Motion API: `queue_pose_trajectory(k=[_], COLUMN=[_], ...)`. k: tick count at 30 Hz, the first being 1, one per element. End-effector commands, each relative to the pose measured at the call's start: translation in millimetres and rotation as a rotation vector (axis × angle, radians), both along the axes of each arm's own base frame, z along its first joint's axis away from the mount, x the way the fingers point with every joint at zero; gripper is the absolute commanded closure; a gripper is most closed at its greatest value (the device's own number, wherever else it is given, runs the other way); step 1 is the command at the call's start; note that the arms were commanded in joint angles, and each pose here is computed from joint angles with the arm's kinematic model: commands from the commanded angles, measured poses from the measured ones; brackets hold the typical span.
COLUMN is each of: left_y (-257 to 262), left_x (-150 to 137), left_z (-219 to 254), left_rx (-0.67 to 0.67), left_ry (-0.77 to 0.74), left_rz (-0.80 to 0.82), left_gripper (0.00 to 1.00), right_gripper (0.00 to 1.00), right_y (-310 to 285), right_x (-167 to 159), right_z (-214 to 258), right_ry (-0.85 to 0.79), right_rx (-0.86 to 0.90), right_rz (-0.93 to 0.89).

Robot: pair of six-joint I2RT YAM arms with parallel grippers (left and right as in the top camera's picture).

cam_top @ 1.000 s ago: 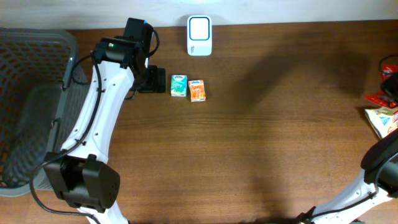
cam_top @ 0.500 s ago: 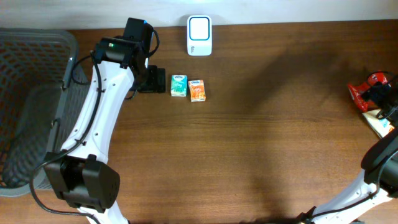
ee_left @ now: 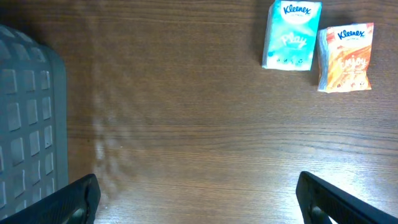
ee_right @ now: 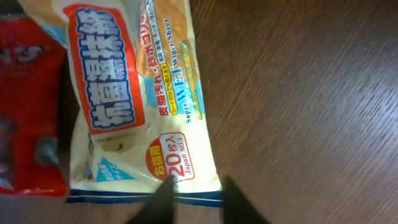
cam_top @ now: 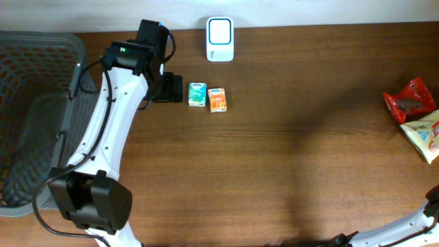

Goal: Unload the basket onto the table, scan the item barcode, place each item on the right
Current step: 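Carry the red bag to the far right and drop it by the wet-wipes, then reach the right gripper to the orange Kleenex pack and grasp it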

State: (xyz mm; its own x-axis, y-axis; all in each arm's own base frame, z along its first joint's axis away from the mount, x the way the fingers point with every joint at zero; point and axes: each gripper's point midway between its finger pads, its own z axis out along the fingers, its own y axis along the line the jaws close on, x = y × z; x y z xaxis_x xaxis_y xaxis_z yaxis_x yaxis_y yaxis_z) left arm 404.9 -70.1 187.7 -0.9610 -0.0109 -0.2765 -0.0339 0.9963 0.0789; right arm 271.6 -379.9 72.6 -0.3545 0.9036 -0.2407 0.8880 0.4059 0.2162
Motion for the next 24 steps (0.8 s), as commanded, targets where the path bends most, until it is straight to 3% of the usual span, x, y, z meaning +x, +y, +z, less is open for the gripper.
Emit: queue_pose_trajectory(k=[1, 2, 11, 19, 24], left_y=[2, 2, 2, 2, 2], left_x=[1, 1, 1, 1, 1], left_z=[0, 0, 0, 0, 0], left_rx=[-0.004, -0.004, -0.004, -0.004, -0.004], left_ry=[-0.001, -0.001, -0.001, -0.001, -0.001], left_rz=[0.018, 0.018, 0.018, 0.018, 0.018], left_gripper=[0.01, 0.01, 0.01, 0.01, 0.01], right_gripper=[0.89, 0.96, 0.96, 0.96, 0.96], right_y=[-2, -2, 4, 72, 86], right_x=[-7, -9, -3, 80, 98], right_z=[-10, -15, -77, -82, -75], right_ry=[0.046, 0.063, 0.115, 0.078, 0.065], right_rx=[-0.007, -0.003, 0.075, 0.079, 0.062], right_rz=[-0.004, -0.006, 0.016, 0.246, 0.285])
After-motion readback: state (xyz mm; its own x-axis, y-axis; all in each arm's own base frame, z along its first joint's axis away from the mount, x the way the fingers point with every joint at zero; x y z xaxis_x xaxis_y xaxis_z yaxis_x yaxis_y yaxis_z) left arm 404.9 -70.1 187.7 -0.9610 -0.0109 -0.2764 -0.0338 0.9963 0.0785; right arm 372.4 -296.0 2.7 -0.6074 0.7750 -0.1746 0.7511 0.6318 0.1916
